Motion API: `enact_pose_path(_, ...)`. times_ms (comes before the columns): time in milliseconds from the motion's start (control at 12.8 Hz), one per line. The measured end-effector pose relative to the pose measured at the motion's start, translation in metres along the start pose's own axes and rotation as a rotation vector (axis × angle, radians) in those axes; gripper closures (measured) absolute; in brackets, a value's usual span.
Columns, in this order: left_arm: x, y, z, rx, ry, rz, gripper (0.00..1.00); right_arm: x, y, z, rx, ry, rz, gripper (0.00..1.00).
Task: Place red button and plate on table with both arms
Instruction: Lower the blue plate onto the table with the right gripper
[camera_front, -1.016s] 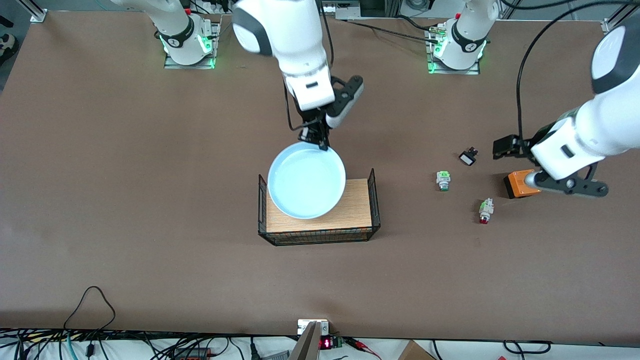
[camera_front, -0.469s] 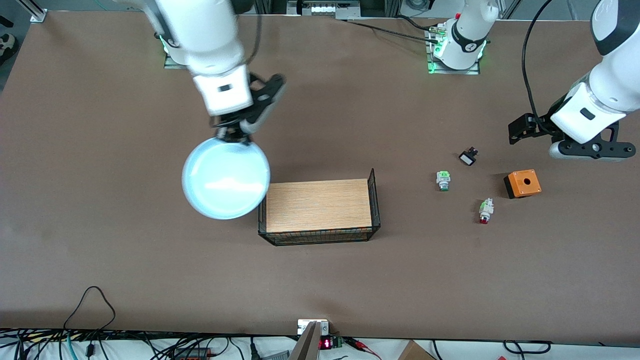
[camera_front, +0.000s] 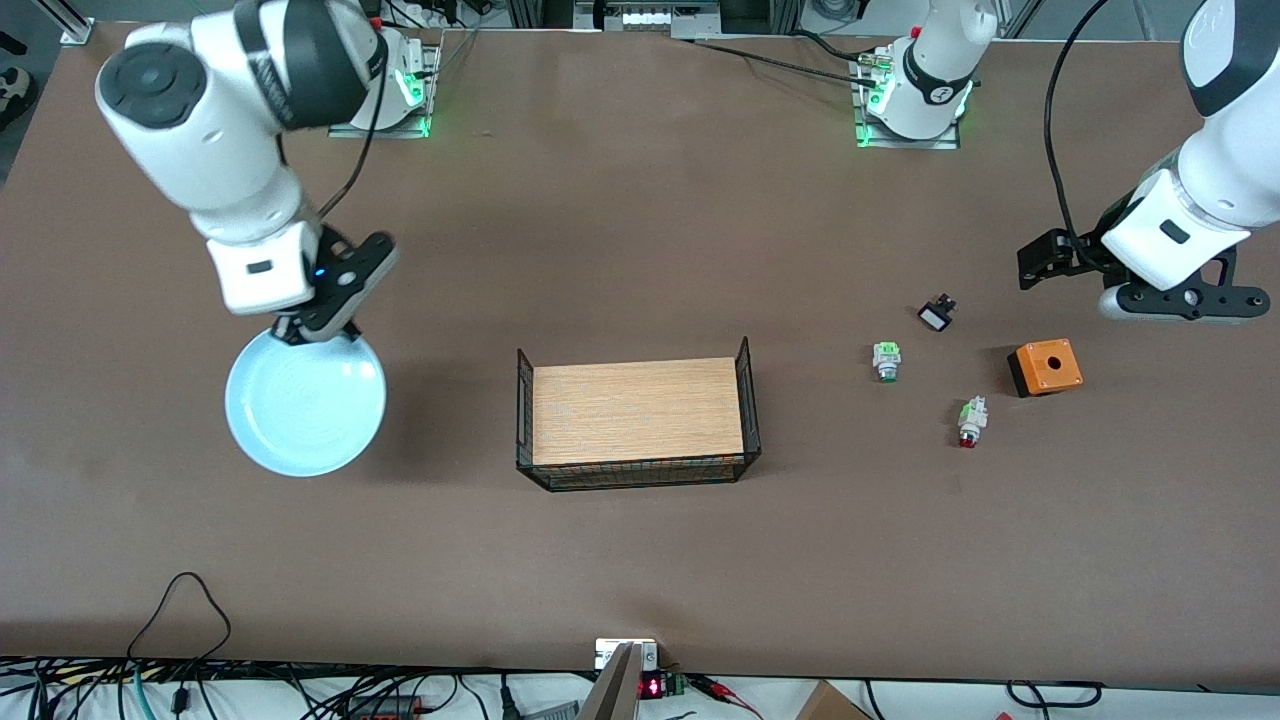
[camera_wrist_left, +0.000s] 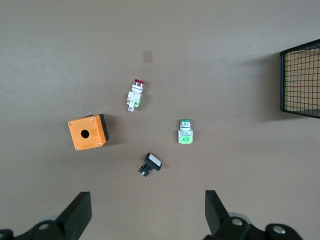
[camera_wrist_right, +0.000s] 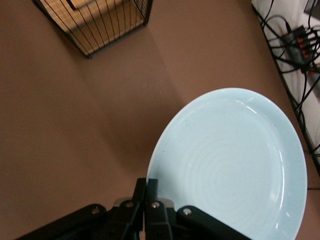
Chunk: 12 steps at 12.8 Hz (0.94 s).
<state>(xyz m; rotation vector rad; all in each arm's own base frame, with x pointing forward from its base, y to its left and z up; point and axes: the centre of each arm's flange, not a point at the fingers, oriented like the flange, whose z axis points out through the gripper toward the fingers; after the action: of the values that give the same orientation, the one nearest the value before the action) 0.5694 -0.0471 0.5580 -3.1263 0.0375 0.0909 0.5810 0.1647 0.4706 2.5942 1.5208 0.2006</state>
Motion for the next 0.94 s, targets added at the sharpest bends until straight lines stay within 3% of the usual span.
enact_pose_path(469,0.000,0.003,-0.001,0.000,0.002,0.006,0.00,-0.080,-0.037,0.152,-0.053,0.083,0.012,0.98)
enact_pose_path(938,0.000,0.004,-0.001,0.000,0.002,0.008,0.00,-0.126,-0.080,0.273,-0.092,0.161,0.033,0.98)
